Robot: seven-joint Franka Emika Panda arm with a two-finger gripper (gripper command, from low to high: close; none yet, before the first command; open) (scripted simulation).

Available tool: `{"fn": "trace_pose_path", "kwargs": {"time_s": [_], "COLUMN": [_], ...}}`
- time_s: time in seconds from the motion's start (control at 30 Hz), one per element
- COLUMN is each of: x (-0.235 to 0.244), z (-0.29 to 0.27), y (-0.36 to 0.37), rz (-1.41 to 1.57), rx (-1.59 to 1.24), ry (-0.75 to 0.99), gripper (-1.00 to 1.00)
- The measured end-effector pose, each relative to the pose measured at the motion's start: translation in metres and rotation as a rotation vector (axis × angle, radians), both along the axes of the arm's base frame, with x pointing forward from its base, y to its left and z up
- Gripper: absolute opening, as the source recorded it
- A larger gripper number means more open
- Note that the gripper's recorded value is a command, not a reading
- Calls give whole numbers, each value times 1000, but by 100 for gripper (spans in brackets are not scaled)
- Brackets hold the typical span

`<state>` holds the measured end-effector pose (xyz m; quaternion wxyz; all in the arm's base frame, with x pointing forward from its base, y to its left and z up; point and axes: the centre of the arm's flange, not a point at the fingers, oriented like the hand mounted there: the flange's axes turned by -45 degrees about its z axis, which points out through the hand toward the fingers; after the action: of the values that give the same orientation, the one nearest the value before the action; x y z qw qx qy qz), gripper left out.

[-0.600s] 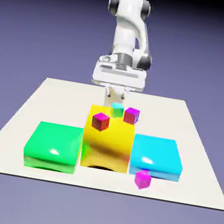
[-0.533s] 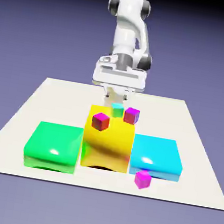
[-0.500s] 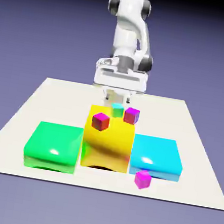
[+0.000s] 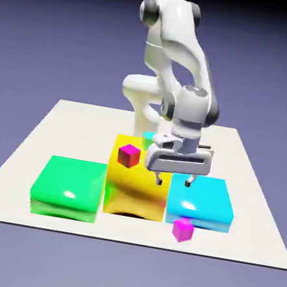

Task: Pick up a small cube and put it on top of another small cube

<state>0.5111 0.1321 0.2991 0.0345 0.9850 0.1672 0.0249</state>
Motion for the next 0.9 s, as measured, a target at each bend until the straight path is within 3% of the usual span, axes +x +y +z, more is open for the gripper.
{"fn": "trace_pose_path", "kwargs": {"time_s": [0.37, 0.5, 0.53, 0.6, 0.7, 0.9], "x": [14, 1, -1, -1, 13, 16], "z": [-112, -173, -179, -179, -117, -60], "y": [71, 64, 63, 63, 70, 54], "rz": [111, 111, 111, 111, 111, 114], "rx": [-77, -78, -77, -76, -75, -79], "ry": [378, 378, 379, 379, 380, 339], "gripper": [0, 0, -100, -100, -100, -100]}}
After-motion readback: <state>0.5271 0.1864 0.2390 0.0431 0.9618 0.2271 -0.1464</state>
